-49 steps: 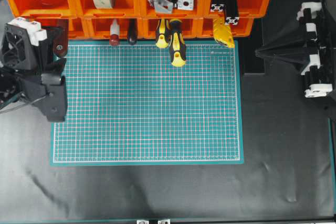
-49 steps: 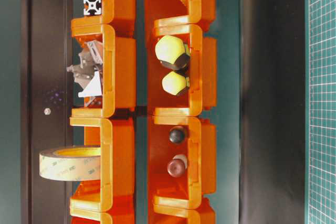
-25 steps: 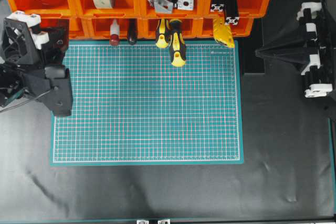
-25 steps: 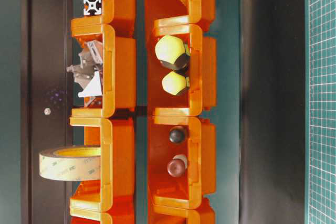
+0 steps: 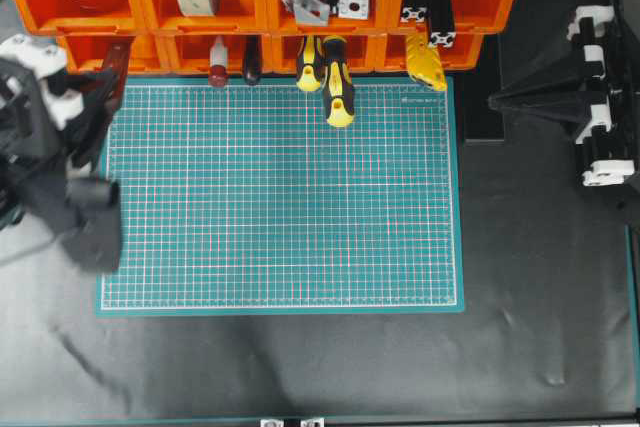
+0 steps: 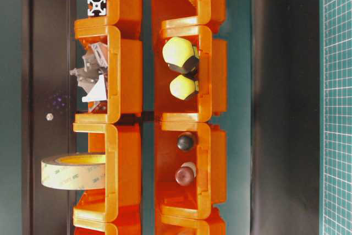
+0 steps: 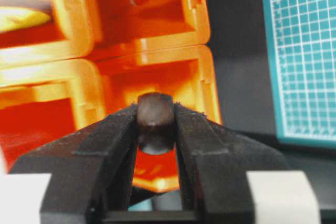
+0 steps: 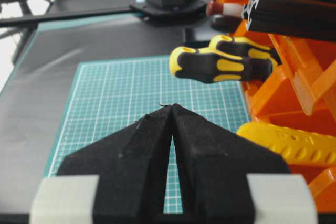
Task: Pick scraper from container rack with left arm.
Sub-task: 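Pull the scraper out of the rack toward the front with the left gripper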
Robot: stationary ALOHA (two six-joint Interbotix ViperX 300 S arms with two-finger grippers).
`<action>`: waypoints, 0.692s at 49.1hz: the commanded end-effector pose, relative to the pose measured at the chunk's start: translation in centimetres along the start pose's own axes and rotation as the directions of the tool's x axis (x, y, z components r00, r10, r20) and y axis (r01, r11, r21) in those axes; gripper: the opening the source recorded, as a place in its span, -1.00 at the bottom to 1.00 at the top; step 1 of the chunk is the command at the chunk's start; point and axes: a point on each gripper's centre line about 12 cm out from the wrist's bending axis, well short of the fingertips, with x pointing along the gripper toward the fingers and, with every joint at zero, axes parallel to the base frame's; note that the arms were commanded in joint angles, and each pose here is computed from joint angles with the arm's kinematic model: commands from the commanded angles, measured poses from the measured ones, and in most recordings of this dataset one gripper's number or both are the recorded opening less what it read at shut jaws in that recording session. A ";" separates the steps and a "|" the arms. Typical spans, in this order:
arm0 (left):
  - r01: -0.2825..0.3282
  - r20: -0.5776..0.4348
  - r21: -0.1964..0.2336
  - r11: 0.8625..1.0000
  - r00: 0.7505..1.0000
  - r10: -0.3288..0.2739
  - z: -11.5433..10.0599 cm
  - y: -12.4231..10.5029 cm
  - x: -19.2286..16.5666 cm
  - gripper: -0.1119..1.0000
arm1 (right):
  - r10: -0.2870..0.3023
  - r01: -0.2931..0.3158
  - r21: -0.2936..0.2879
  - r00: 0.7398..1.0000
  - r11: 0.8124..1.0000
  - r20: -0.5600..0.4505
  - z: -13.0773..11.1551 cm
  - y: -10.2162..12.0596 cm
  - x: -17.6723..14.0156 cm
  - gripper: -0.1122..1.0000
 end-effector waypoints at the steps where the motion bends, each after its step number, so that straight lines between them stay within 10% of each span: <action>1: -0.004 0.040 -0.001 1.000 0.999 0.004 1.1 1.4 -2.7 -0.42 | 0.000 0.000 0.006 1.000 1.000 0.003 0.4 0.0 0.0 -0.79; 12: 0.047 0.200 -0.005 0.999 0.979 -0.045 3.1 2.2 -8.4 -0.42 | -0.001 0.001 0.013 1.000 1.000 0.011 0.6 0.0 -0.1 -0.79; 23: 0.125 0.405 0.046 0.991 0.905 -0.132 7.0 -0.9 -11.6 -0.42 | 0.000 -0.001 0.022 0.999 1.000 0.042 1.2 0.0 -0.6 -0.79; 34: 0.154 0.464 0.103 0.983 0.867 -0.184 10.7 -4.8 -8.9 -0.42 | 0.000 -0.003 0.057 0.998 0.998 0.058 1.8 0.1 -1.0 -0.79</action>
